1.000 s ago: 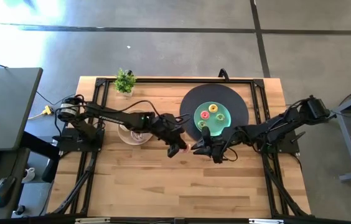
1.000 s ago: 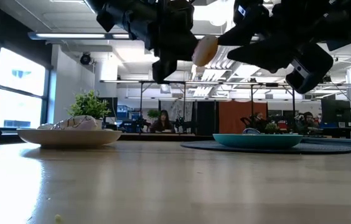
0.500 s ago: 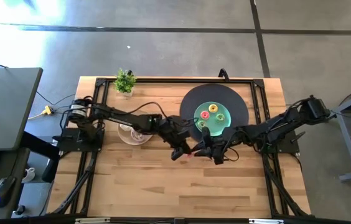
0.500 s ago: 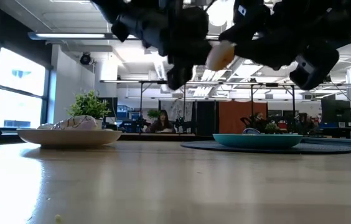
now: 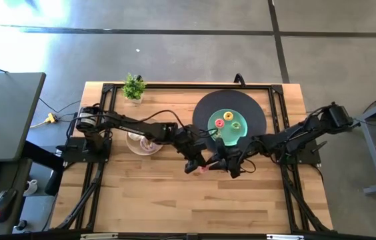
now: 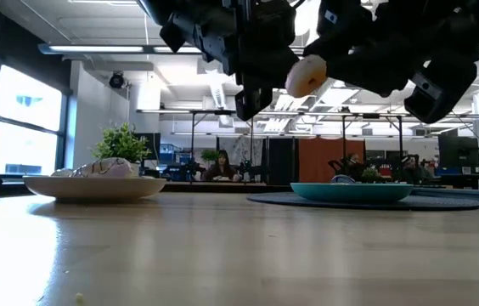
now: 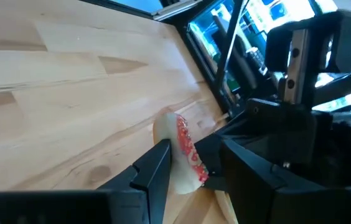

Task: Pick & Place donuts
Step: Put the small pink donut on the blue plate

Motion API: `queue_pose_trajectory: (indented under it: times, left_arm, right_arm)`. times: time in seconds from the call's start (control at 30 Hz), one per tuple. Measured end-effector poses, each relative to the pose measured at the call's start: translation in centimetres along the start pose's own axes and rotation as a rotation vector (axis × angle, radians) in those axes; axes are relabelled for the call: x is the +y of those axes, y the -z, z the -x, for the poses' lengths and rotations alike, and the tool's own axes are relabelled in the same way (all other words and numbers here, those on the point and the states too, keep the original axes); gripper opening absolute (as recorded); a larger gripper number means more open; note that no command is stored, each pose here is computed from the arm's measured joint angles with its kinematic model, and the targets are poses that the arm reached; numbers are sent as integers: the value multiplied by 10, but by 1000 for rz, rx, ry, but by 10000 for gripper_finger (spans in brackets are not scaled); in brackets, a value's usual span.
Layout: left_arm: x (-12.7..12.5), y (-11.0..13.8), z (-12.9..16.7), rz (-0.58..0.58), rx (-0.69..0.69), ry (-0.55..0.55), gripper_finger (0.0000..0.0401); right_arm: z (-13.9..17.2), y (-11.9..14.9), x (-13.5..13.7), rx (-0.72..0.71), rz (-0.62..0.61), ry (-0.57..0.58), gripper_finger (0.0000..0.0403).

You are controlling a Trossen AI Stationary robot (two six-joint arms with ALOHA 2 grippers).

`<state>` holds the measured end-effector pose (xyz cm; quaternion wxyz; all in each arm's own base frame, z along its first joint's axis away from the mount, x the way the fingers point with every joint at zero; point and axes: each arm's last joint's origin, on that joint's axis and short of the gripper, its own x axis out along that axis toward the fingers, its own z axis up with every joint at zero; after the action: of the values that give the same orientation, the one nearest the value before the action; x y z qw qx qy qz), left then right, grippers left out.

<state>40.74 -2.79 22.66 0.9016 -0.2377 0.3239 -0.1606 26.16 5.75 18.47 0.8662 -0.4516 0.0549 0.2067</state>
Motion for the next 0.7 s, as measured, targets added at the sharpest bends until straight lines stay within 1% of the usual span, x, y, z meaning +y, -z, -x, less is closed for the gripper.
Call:
queue_pose_trajectory:
  times: [0.13, 0.23, 0.37, 0.43, 0.53, 0.7]
  left_arm:
    - [0, 0, 0, -6, -1, -3, 9]
    - [0, 0, 0, -5, 1, -3, 9]
    - [1, 3, 1, 11, 33, -16, 9]
    - [1, 4, 1, 13, 38, -19, 9]
    - [1, 3, 1, -15, 38, -18, 9]
    - [-1, 0, 1, -50, 9, 5, 9]
  right_arm:
    - [0, 1, 1, 8, -35, -8, 138]
    - [0, 1, 1, 7, -33, -9, 138]
    - [2, -3, -1, -2, -23, 9, 138]
    - [5, -7, -3, -1, -16, 35, 138]
    - [7, -14, -4, -11, -14, 60, 138]
    - [9, -22, -1, -48, -20, 44, 138]
